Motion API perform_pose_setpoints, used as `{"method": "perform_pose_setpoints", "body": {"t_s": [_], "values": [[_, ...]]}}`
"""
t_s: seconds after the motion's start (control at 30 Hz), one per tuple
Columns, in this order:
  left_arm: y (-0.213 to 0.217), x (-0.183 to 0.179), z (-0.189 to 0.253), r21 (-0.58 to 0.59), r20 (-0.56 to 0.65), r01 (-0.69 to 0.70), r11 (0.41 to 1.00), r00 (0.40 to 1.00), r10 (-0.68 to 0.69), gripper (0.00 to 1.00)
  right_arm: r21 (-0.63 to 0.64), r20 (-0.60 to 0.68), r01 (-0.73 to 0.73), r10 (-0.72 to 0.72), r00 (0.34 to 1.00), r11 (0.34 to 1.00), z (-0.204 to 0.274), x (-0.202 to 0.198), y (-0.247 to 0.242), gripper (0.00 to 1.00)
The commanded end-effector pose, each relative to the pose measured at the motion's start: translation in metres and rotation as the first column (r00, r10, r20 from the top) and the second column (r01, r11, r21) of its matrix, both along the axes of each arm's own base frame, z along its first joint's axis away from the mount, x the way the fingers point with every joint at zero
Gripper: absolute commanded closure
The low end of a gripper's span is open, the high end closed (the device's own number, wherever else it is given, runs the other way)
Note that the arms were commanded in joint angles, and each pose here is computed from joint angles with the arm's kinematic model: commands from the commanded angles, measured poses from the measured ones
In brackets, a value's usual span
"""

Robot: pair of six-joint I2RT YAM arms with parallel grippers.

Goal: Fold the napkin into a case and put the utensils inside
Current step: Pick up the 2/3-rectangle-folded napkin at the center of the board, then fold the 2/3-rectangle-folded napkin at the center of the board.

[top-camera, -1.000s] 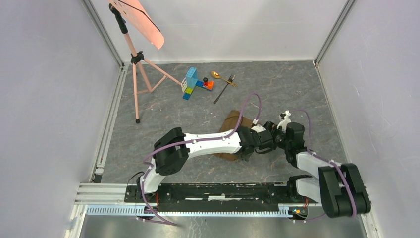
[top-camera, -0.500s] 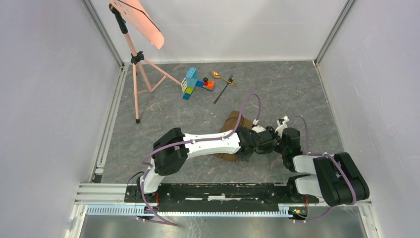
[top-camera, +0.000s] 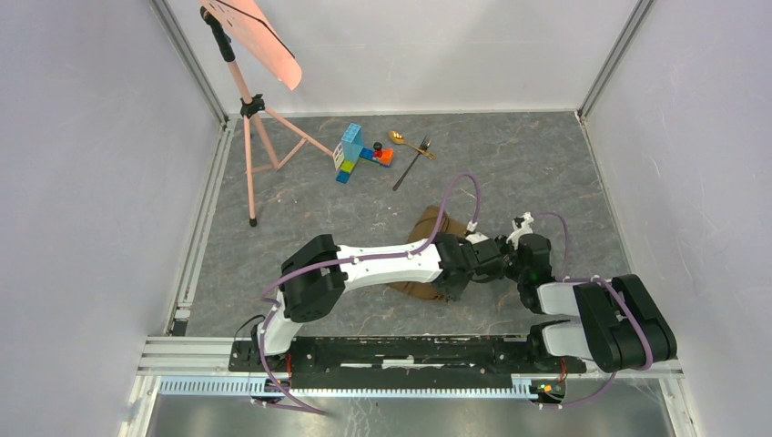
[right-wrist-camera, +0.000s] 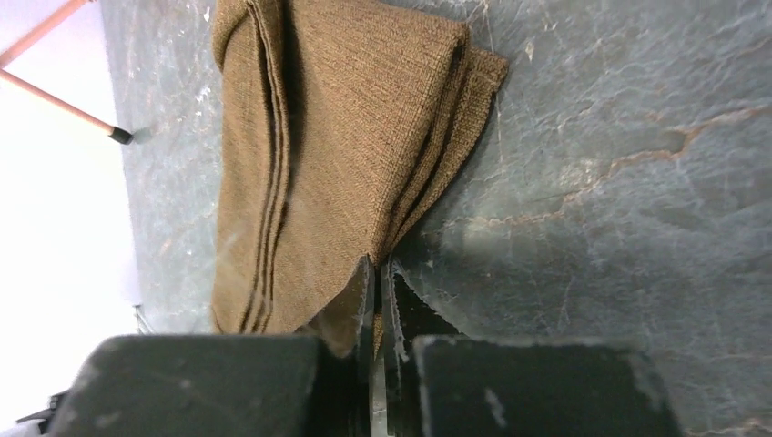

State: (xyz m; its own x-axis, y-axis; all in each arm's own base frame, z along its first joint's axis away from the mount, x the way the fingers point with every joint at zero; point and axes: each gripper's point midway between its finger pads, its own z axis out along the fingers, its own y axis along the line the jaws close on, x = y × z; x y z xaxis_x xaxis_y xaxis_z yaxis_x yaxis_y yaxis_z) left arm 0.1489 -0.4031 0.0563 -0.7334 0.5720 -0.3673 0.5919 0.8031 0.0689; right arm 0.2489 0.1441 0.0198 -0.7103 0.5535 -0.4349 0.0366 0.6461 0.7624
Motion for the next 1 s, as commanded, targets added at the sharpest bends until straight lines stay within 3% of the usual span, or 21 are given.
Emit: {"method": "perform_pose_setpoints", "body": {"t_s": [0.0, 0.1, 0.27, 0.47, 0.67, 0.97], "values": [[-0.017, -0.005, 0.037, -0.143, -0.033, 0.054, 0.988, 0.998, -0.059, 0.51, -0.105, 0.089, -0.041, 0.051, 0.995, 0.994, 0.008, 0.014, -0.004, 1.0], [-0.015, -0.001, 0.063, -0.259, -0.09, 0.038, 0.965, 0.994, -0.063, 0.45, -0.147, 0.107, -0.104, 0.12, 0.987, 0.984, 0.01, 0.017, -0.003, 1.0], [-0.005, 0.039, 0.095, -0.491, -0.204, -0.098, 0.865, 0.979, -0.005, 0.45, -0.143, 0.152, -0.187, 0.208, 0.966, 0.972, 0.021, 0.021, 0.006, 1.0], [0.004, 0.098, 0.079, -0.605, -0.314, -0.319, 0.729, 0.938, 0.15, 0.66, -0.219, 0.174, -0.233, 0.273, 0.946, 0.947, 0.031, 0.033, 0.002, 1.0], [0.005, 0.14, 0.046, -0.609, -0.275, -0.39, 0.69, 0.92, 0.278, 0.85, -0.244, 0.173, -0.261, 0.306, 0.936, 0.934, 0.037, 0.042, 0.002, 1.0], [0.014, 0.15, -0.024, -0.492, -0.31, -0.468, 0.734, 0.882, 0.355, 0.91, -0.245, 0.17, -0.267, 0.313, 0.934, 0.932, 0.046, 0.052, 0.005, 1.0]]}}
